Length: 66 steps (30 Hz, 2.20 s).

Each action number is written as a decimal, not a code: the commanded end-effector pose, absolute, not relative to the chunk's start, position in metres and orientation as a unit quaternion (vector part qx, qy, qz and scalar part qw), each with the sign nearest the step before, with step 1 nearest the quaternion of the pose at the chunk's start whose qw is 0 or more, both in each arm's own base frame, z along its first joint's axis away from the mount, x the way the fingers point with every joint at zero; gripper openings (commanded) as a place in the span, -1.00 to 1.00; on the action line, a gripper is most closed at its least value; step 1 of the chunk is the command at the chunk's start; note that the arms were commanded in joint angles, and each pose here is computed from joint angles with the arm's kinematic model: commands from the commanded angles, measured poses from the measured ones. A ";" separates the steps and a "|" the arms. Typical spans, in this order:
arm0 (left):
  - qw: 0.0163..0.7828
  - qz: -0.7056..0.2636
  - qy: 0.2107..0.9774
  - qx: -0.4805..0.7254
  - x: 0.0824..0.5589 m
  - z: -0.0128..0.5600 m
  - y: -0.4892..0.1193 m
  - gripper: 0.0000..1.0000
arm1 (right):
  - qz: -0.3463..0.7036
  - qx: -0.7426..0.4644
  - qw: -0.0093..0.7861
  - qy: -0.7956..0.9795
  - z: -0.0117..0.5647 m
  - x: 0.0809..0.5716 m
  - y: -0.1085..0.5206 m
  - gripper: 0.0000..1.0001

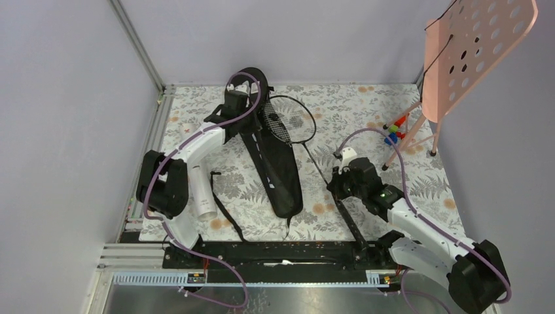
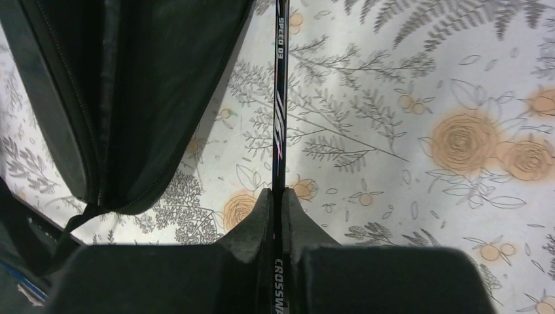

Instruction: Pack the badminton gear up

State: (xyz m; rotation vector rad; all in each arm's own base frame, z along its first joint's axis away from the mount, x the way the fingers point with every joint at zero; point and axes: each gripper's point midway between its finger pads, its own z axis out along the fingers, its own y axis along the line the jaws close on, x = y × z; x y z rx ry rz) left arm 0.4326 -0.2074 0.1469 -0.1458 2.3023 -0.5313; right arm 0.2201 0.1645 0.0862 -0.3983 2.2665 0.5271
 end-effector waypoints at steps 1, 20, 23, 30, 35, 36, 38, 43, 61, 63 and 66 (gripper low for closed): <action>0.405 -0.280 0.869 -0.034 0.446 0.187 -0.233 -1.00 | 0.213 -0.220 0.398 0.865 0.099 0.226 0.196 -1.00; 0.387 -0.183 0.904 0.025 0.438 0.190 -0.199 -1.00 | 0.015 -0.277 0.377 0.883 0.082 0.248 0.205 -1.00; 0.383 -0.193 0.903 0.035 0.435 0.194 -0.199 -1.00 | -0.010 -0.282 0.366 0.887 0.076 0.253 0.204 -1.00; 0.364 -0.165 0.916 0.033 0.430 0.184 -0.182 -1.00 | -0.083 -0.278 0.351 0.890 0.068 0.267 0.193 -0.97; 0.360 -0.190 0.913 0.035 0.434 0.179 -0.192 -1.00 | -0.067 -0.293 0.358 0.884 0.066 0.266 0.205 -0.94; 0.358 -0.200 0.911 0.037 0.436 0.177 -0.196 -1.00 | -0.058 -0.298 0.362 0.881 0.067 0.264 0.210 -0.95; 0.357 -0.222 0.907 0.030 0.442 0.174 -0.206 -1.00 | -0.039 -0.320 0.371 0.871 0.067 0.256 0.223 -0.96; 0.335 -0.250 0.908 0.024 0.451 0.163 -0.221 -1.00 | -0.009 -0.348 0.375 0.859 0.063 0.239 0.251 -0.95; 0.304 -0.312 0.891 0.133 0.373 0.164 -0.277 -1.00 | 0.011 -0.311 0.507 0.804 0.117 0.281 0.345 -1.00; 0.300 -0.328 0.885 0.141 0.359 0.169 -0.287 -1.00 | 0.025 -0.297 0.512 0.805 0.125 0.289 0.354 -1.00; 0.293 -0.353 0.879 0.126 0.346 0.173 -0.293 -1.00 | 0.065 -0.257 0.513 0.816 0.134 0.303 0.361 -1.00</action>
